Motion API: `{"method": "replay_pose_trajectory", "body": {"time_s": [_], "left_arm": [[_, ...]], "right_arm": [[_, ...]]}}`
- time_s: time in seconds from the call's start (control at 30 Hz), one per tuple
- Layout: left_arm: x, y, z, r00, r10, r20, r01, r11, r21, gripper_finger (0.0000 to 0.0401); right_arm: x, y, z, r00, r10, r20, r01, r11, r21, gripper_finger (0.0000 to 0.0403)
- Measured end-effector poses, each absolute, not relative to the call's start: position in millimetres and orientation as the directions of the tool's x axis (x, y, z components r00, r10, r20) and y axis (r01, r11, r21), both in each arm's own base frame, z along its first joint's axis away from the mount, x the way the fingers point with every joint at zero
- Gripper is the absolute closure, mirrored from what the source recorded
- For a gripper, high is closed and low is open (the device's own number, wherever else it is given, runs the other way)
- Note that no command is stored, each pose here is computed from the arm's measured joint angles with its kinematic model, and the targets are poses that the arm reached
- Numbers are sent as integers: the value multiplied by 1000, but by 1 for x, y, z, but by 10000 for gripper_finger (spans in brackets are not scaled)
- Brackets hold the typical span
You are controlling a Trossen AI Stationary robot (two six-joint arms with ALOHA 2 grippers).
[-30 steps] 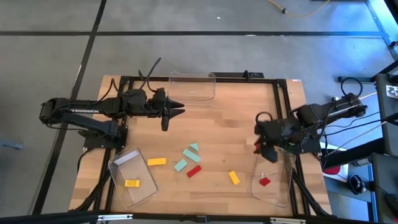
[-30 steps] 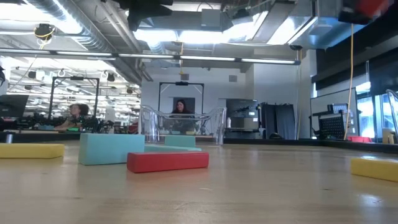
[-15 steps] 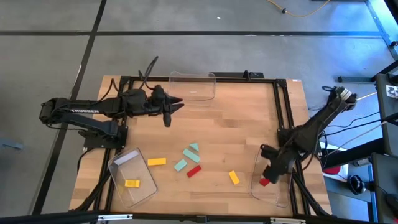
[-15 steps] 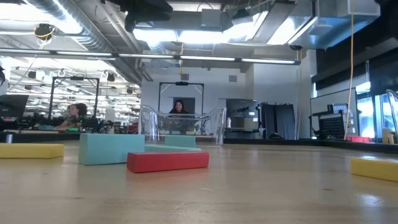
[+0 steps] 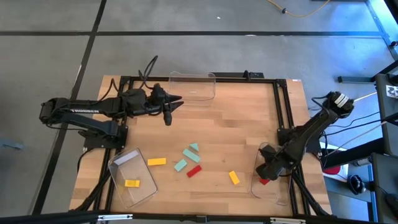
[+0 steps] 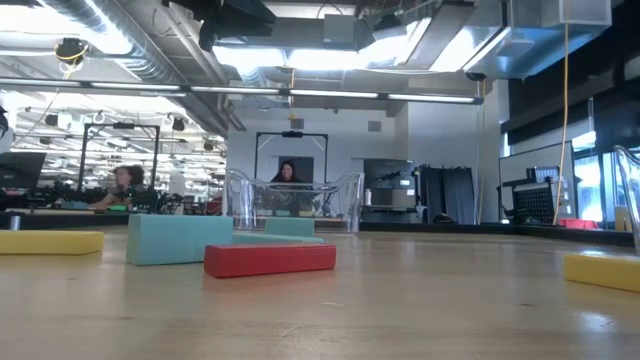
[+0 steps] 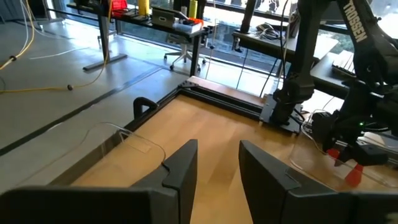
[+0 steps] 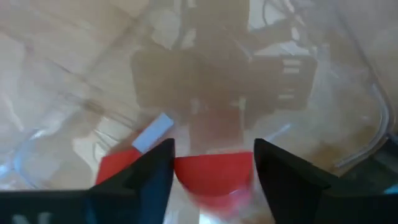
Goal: Sort & place blocks by color
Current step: Put the red block into the right transparent bin
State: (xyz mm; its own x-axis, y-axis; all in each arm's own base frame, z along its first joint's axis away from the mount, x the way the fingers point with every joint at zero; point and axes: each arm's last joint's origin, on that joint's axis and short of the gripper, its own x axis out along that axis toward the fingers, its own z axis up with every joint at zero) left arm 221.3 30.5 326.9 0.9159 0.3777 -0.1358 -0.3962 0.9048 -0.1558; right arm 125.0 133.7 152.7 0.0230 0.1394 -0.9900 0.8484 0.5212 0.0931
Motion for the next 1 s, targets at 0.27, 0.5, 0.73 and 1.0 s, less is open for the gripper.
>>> {"method": "replay_pose_trajectory", "body": {"time_s": [0.27,0.5,0.73,1.0], "left_arm": [[221,30,327,916,377,-136,-396,905,-156,292],[222,30,327,919,368,-137,-388,908,-159,292],[222,29,327,937,322,-139,-343,924,-167,292],[222,29,327,940,313,-139,-333,928,-166,292]], "right_arm": [[125,137,160,-20,202,-979,808,580,103,112],[124,136,210,-7,201,-980,685,714,142,105],[146,139,279,392,189,-901,396,849,350,120],[183,131,299,724,-9,-690,104,990,97,121]]}}
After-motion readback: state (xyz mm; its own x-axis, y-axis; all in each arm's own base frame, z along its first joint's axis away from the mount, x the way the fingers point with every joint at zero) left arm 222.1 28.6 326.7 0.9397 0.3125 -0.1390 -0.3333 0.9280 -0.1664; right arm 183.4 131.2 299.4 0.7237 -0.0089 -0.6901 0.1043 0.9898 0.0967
